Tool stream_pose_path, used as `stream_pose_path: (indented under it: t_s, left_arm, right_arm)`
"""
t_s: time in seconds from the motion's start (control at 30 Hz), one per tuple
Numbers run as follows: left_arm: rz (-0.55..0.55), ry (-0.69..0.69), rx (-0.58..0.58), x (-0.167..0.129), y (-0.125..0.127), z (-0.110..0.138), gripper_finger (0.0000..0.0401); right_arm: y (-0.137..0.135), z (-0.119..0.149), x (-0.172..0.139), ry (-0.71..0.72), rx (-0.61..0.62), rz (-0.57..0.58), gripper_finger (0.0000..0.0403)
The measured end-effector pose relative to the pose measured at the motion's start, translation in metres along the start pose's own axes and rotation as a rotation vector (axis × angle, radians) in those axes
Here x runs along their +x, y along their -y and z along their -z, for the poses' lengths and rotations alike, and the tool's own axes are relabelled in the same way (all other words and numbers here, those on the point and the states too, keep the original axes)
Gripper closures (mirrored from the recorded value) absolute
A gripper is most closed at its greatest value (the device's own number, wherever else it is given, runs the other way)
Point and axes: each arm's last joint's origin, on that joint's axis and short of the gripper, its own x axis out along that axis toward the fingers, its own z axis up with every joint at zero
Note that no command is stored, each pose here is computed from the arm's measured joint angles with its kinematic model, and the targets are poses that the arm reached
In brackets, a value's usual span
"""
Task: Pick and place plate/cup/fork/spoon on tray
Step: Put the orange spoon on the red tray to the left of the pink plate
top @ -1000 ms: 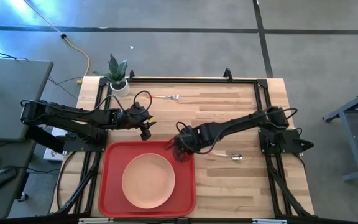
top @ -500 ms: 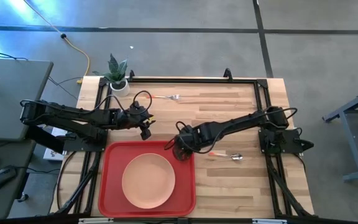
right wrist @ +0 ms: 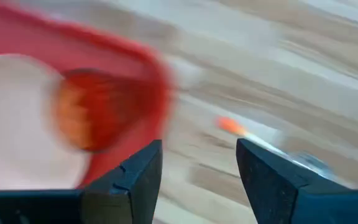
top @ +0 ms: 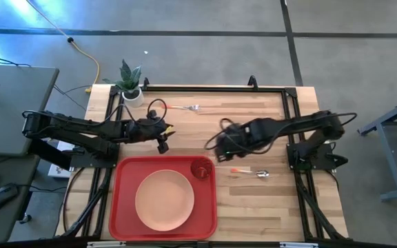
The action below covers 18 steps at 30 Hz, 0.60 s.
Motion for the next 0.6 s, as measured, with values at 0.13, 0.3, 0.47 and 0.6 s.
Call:
stream_pose_path:
  t_s: [0.13, 0.3, 0.47, 0.6]
  left_arm:
    - [-0.001, 0.077, -0.059, 0.001, -0.003, -0.008, 0.0277]
    - [-0.003, 0.148, -0.118, 0.002, -0.007, -0.016, 0.0277]
    - [0.027, 0.191, -0.141, 0.004, -0.014, -0.021, 0.0277]
    - [0.076, 0.214, -0.191, 0.005, -0.017, -0.023, 0.0277]
  right_arm:
    - [0.034, 0.018, 0.015, -0.035, 0.109, 0.097, 0.0206]
    - [0.088, 0.053, 0.066, -0.210, 0.170, 0.076, 0.0206]
    - [0.137, 0.073, 0.110, -0.324, 0.281, -0.021, 0.0206]
    - [0.162, 0.077, 0.125, -0.302, 0.336, -0.075, 0.0206]
